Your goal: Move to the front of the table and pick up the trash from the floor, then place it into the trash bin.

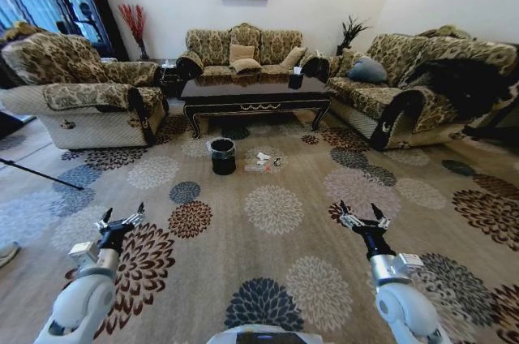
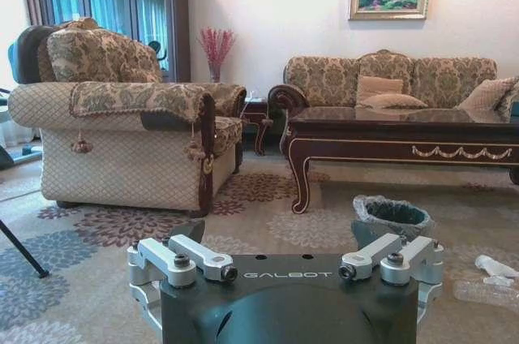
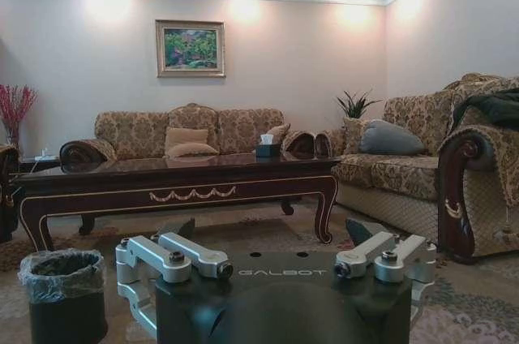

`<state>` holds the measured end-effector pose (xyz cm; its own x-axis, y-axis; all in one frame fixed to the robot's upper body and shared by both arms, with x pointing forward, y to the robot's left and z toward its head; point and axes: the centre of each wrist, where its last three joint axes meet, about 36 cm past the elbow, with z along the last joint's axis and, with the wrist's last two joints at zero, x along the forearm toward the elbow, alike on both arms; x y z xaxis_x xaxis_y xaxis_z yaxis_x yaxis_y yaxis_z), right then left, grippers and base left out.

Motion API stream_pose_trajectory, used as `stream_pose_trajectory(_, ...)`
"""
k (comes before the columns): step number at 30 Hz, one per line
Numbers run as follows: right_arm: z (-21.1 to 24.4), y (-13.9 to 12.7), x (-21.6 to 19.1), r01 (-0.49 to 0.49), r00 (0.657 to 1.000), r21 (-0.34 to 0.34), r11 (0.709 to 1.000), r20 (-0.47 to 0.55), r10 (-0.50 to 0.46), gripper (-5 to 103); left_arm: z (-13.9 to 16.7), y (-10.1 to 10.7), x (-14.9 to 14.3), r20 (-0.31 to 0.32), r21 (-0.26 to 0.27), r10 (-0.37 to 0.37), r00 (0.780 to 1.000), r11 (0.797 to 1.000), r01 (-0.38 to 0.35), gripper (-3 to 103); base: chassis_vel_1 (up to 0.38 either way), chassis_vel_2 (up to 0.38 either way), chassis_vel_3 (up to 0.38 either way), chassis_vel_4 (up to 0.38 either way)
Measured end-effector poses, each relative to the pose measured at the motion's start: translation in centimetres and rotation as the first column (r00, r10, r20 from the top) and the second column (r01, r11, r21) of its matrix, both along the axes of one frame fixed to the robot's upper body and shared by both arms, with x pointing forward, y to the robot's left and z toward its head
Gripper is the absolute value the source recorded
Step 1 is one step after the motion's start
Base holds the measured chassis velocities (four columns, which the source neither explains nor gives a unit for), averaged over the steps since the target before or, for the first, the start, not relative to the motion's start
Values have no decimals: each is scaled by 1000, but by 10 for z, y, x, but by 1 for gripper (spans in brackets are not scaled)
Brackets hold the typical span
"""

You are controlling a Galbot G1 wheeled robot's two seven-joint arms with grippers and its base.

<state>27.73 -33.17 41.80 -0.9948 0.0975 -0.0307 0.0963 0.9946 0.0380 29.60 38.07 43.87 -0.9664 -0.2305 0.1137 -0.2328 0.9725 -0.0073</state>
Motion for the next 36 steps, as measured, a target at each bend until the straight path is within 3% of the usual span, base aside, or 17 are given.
stream_pose_trajectory(17, -5, 0, 0, -8, 1000, -7, 1000, -15, 8, 100, -3, -4, -4, 0, 4, -3, 1000, 1000, 3, 100, 0, 0, 0, 0)
stream_pose_trajectory(28, -1, -14, 19, -146, 988, -90, 985, -57, 142, 100, 4, -16, -5, 5, 26, -89, 996, 996, 89, 100, 0, 0, 0, 0)
stream_pose_trajectory(36, 0, -11, 17, -175, 983, -107, 979, -66, 169, 100, 8, -30, 0, 10, 26, -172, 985, 985, 172, 100, 0, 0, 0, 0)
